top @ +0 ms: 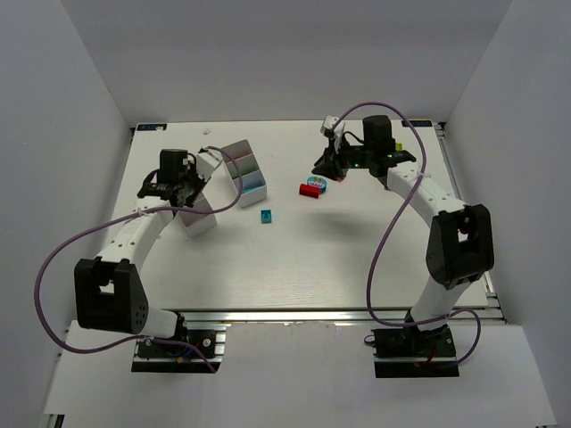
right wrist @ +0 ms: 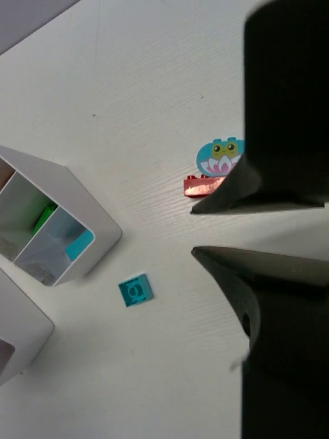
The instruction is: Sort the legos into containers by color
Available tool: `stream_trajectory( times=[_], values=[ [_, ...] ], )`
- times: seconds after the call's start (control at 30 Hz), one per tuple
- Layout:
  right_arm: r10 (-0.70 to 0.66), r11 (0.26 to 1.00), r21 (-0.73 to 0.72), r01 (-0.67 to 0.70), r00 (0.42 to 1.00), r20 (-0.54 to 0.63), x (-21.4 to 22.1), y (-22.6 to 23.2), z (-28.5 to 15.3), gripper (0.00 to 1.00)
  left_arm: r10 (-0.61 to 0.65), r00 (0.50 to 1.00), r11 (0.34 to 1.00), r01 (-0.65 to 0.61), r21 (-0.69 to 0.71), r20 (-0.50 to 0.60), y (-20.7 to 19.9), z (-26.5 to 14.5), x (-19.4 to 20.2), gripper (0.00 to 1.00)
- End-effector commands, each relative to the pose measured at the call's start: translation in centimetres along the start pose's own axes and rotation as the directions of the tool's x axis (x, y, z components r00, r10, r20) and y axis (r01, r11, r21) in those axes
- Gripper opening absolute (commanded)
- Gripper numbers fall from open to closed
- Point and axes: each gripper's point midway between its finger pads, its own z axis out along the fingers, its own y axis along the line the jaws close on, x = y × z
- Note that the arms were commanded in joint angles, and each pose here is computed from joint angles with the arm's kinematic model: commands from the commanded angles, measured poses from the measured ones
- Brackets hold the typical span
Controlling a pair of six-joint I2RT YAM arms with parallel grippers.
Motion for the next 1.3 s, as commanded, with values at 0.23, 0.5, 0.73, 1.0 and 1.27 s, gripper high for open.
stream_trajectory(
  times=[0.23,0.5,0.73,1.0,1.27],
  values=[
    [0.067,0.985,0.158,-0.067,0.998,0.004,-0.5,-4.1,-3.1,0.47,-0.018,1.000,1.000,0.018,-0.022,0.015,0.3,1.0,0.5,0.39],
    [0.340,0.819,0.488,-0.303,0.940,0.014,3.7,-12.3,-7.2,0.53,-0.100,0.988,0.991,0.109,-0.073,0.115,1.9,-1.2,-2.1,0.61],
    [0.517,0.413,0.851,-0.323,0.853,0.073,9.3,-19.5,-12.5,0.72,-0.324,0.914,0.937,0.346,-0.052,0.245,2.4,-4.6,-5.0,0.91],
    [0.552,0.214,0.949,-0.232,0.830,0.078,14.8,-26.0,-15.6,0.77,-0.621,0.712,0.773,0.625,0.108,0.326,0.4,-7.9,-6.7,0.98],
    [0.536,0.127,0.964,-0.234,0.834,0.132,18.2,-29.9,-16.8,0.73,-0.695,0.617,0.701,0.695,0.158,0.369,-0.6,-10.2,-6.1,0.98]
  ],
)
